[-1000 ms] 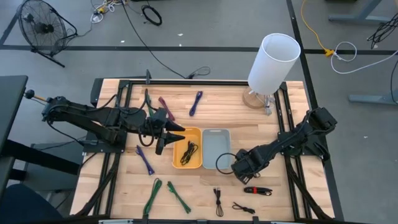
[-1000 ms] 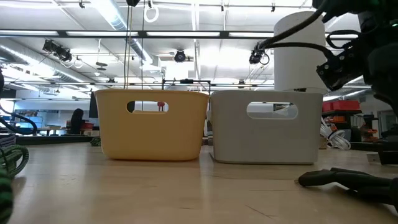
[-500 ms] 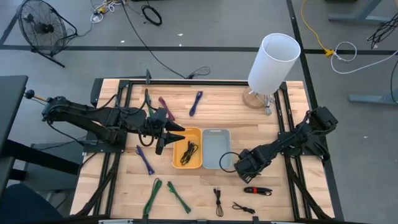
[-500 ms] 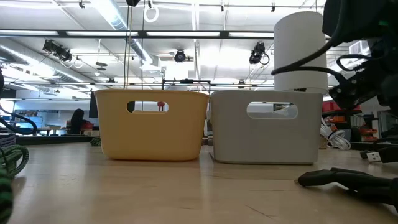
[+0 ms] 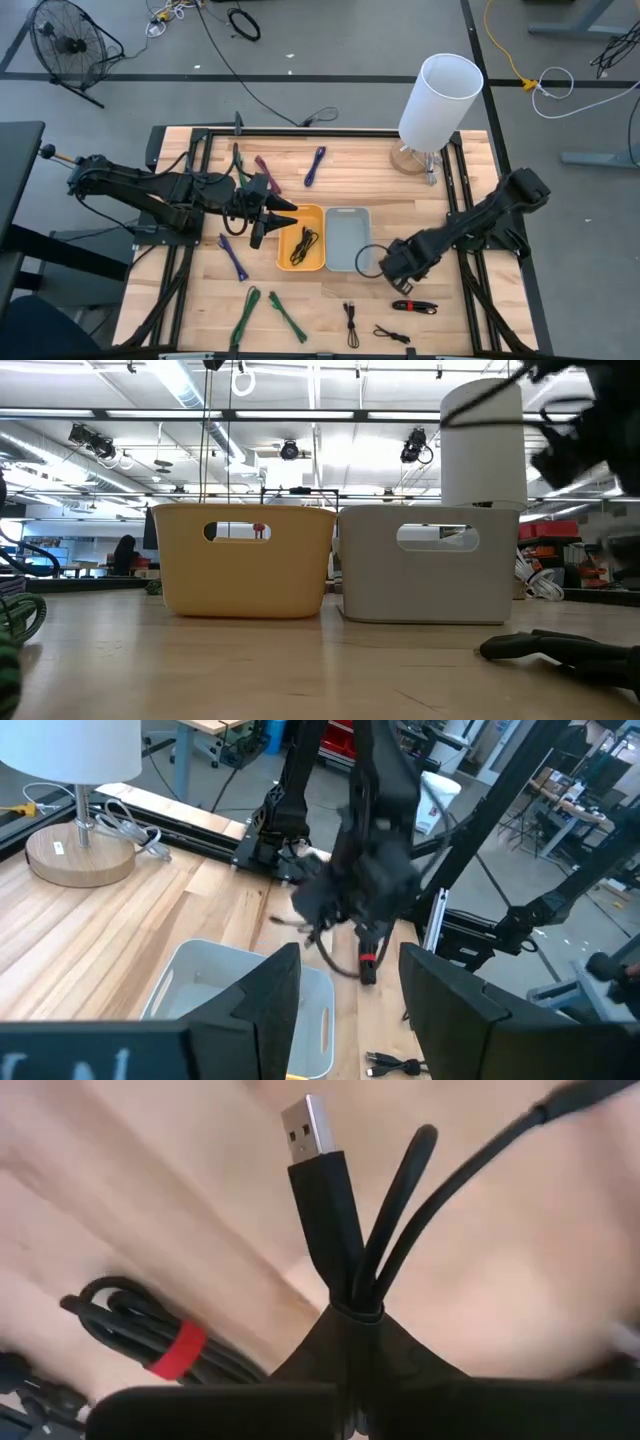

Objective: Pick & Place USB Port
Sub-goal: Put the black charger cable into the yellow bin

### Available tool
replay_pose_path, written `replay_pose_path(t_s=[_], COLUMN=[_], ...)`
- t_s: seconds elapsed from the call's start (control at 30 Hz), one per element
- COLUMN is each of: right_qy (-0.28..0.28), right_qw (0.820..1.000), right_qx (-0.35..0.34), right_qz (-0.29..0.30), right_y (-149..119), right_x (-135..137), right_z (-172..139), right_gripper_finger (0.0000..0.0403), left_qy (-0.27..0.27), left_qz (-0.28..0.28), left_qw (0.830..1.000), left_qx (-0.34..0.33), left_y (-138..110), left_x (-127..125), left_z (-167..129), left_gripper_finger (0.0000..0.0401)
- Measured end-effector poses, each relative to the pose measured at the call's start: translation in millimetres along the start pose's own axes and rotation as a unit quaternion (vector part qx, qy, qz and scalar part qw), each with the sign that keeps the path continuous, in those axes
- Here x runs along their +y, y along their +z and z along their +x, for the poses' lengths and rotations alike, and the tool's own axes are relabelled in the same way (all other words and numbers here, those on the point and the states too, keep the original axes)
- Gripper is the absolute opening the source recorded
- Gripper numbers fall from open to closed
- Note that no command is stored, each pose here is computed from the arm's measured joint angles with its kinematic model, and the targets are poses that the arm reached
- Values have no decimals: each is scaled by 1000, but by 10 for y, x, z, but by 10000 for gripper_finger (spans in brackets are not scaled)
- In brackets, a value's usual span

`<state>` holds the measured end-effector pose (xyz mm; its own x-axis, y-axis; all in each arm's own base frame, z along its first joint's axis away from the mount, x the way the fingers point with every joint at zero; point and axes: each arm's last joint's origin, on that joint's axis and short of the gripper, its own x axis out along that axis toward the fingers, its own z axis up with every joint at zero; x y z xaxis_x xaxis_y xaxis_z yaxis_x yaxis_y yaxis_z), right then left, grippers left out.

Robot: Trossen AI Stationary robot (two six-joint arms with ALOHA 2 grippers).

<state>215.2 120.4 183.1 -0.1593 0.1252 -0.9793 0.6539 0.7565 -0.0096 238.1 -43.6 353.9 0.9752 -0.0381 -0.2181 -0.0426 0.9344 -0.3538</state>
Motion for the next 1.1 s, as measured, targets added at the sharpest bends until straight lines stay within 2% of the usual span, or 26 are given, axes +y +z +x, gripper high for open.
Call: replay_pose_path(t_s=[0.07, 0.13, 0.23, 0.27, 0.4, 0.53, 0.67, 0.73, 0.83, 1.1], right_qy=[6, 50, 103, 130, 226, 300, 344, 354, 364, 361], right_qw=[1000, 996, 981, 970, 908, 824, 755, 732, 710, 710], right_qx=[-24, -72, -165, -201, -350, -481, -556, -577, -596, -597], right_qz=[10, 17, 27, 30, 31, -6, -52, -73, -89, -92], right_y=[-56, -104, -163, -181, -233, -205, -111, -60, 29, 333], right_x=[-44, -58, -135, -151, -191, -113, 25, 90, 151, 285], right_z=[-229, -518, -907, -1055, -1557, -1930, -2141, -2190, -2233, -2152], right_gripper_finger=[5, 4, 4, 4, 4, 4, 4, 4, 4, 4], left_qy=[0, 0, -1, -1, -1, -5, -15, -21, -31, -56], left_qz=[0, 0, 0, -1, -1, -2, -2, -3, -8, -17], left_qw=[1000, 1000, 1000, 1000, 1000, 1000, 999, 999, 997, 990], left_qx=[0, -1, -1, -2, -3, -11, -35, -50, -74, -127], left_y=[0, 2, 2, 4, 6, 22, 69, 98, 145, 249], left_x=[0, -1, -1, -2, -3, -9, -29, -41, -60, -102], left_z=[0, 0, 0, 0, 0, 0, -3, -6, -13, -38], left_gripper_finger=[177, 177, 177, 177, 177, 177, 177, 177, 177, 177])
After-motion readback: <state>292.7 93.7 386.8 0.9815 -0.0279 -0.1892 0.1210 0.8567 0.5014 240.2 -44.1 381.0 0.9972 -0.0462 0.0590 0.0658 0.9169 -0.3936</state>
